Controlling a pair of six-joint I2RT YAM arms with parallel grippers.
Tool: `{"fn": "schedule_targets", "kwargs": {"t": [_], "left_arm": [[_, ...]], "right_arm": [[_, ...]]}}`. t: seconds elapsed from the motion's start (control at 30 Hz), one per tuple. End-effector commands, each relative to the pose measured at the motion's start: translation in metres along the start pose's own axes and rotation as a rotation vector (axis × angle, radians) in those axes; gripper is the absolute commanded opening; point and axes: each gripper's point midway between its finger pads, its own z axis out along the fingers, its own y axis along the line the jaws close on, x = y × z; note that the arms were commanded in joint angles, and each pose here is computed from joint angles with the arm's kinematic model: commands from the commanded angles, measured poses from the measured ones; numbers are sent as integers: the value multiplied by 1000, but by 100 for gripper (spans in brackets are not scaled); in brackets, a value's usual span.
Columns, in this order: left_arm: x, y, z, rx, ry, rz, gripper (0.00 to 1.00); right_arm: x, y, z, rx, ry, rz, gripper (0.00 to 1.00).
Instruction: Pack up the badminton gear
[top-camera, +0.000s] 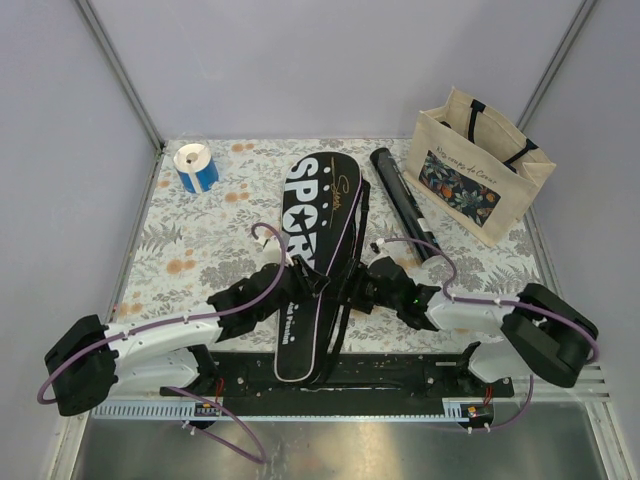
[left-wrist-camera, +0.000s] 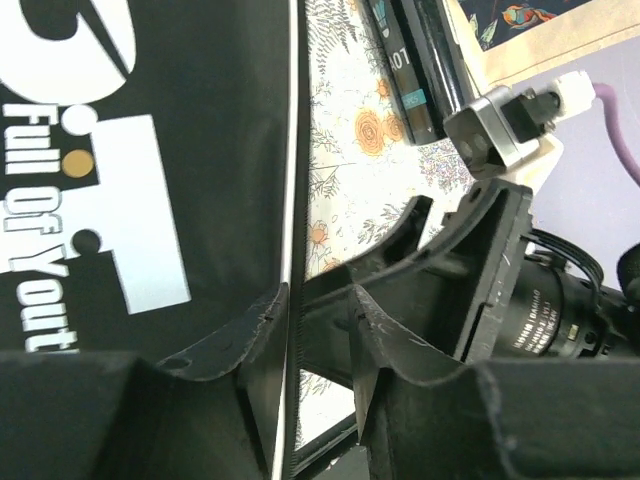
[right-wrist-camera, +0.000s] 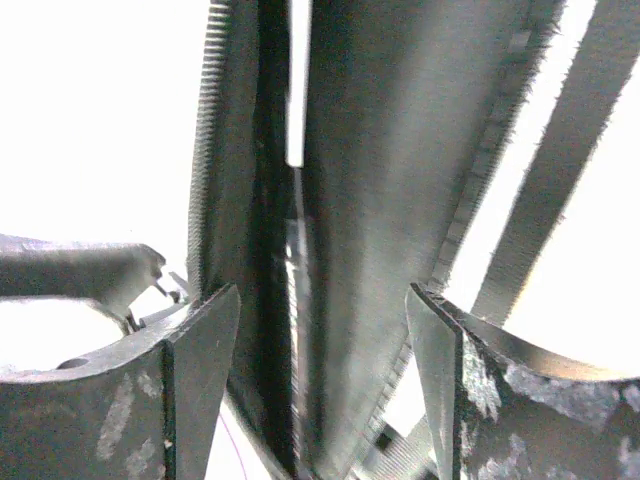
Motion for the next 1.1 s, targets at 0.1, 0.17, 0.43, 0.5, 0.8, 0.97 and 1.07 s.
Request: {"fn": "schedule_targets", "kwargs": {"t": [0.1,0.17,0.43,0.5,0.8,0.97,1.07], "left_arm": [[-29,-30,-8,48,-57,95,53],[-35,-30,-12,34,-67,123,63],[-55,-6,-42,-122,-15,353,92],[-58,-1,-53,-143,2,411,94],[-51,27,-87,-137,30,522,99],[-65,22,-99,-86,-73,485,99],[-73,19,-106,-73,-122,460,99]], "right_arm": [[-13,-32,-40,166,-91,-75,79],[-27,-26,-48,169,-149,-105,82],[-66,-5,-42,191,-274,-158,88],[-70,-2,-32,186,-274,-176,87],[-72,-4,17,219,-164,-181,84],[-59,-21,46,275,-42,-186,79],[-50,-32,51,278,-6,-185,75]]}}
